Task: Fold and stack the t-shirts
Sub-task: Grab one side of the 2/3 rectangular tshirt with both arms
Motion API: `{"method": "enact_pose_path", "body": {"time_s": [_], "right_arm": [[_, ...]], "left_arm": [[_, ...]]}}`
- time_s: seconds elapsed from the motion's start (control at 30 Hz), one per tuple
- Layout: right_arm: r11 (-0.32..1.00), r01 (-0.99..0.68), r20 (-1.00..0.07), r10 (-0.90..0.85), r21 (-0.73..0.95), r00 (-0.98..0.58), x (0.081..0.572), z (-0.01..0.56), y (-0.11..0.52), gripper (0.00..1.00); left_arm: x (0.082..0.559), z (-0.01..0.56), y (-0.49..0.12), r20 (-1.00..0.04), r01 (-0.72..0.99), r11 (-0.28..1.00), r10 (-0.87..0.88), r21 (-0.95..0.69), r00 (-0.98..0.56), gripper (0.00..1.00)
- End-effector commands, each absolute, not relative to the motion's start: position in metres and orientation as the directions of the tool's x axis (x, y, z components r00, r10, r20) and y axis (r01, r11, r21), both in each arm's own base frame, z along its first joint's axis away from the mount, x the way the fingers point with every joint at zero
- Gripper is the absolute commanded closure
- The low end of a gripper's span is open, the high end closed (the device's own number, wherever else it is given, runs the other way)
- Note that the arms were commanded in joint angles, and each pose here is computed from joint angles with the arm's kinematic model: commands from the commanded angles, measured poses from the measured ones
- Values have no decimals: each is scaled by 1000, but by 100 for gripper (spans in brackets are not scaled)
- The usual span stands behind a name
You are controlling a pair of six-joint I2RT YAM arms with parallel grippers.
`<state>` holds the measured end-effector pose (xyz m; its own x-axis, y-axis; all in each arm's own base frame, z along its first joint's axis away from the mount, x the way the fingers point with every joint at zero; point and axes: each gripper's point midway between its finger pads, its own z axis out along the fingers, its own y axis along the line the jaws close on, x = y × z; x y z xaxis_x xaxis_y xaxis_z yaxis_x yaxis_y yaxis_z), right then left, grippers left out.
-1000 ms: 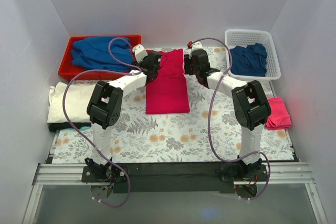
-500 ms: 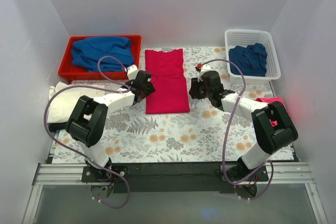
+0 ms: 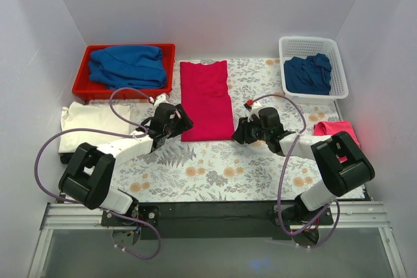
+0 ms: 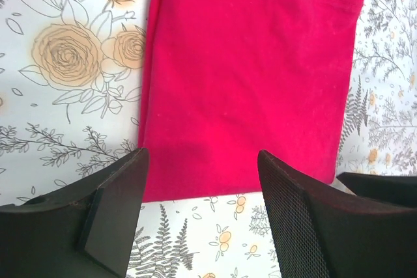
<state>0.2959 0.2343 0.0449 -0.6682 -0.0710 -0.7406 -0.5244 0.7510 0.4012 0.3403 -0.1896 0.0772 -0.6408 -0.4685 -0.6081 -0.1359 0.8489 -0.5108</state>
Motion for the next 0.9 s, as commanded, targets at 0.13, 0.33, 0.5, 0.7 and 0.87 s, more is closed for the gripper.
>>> {"method": "enact_pose_path", "body": {"time_s": [0.13, 0.33, 0.5, 0.7, 0.87], "right_arm": [[700, -554, -759, -26, 451, -651, 302, 45, 247, 55], [707, -543, -751, -25, 454, -660, 303, 38, 246, 55], [717, -531, -748, -21, 452, -664, 303, 35, 242, 55], [722, -518, -733, -21, 460, -680, 303, 28, 241, 57], [694, -532, -723, -25, 485, -691, 299, 24, 247, 80]], "left_arm": [[333, 65, -189, -597, -116, 848, -454, -517, -661, 34], [328, 42, -186, -583, -128, 860, -437, -494, -685, 34], [323, 33, -185, -556, -153, 859, -441, -489, -705, 39], [318, 29, -185, -546, -152, 860, -437, -488, -715, 54], [314, 29, -187, -539, -139, 855, -433, -500, -722, 80]]}}
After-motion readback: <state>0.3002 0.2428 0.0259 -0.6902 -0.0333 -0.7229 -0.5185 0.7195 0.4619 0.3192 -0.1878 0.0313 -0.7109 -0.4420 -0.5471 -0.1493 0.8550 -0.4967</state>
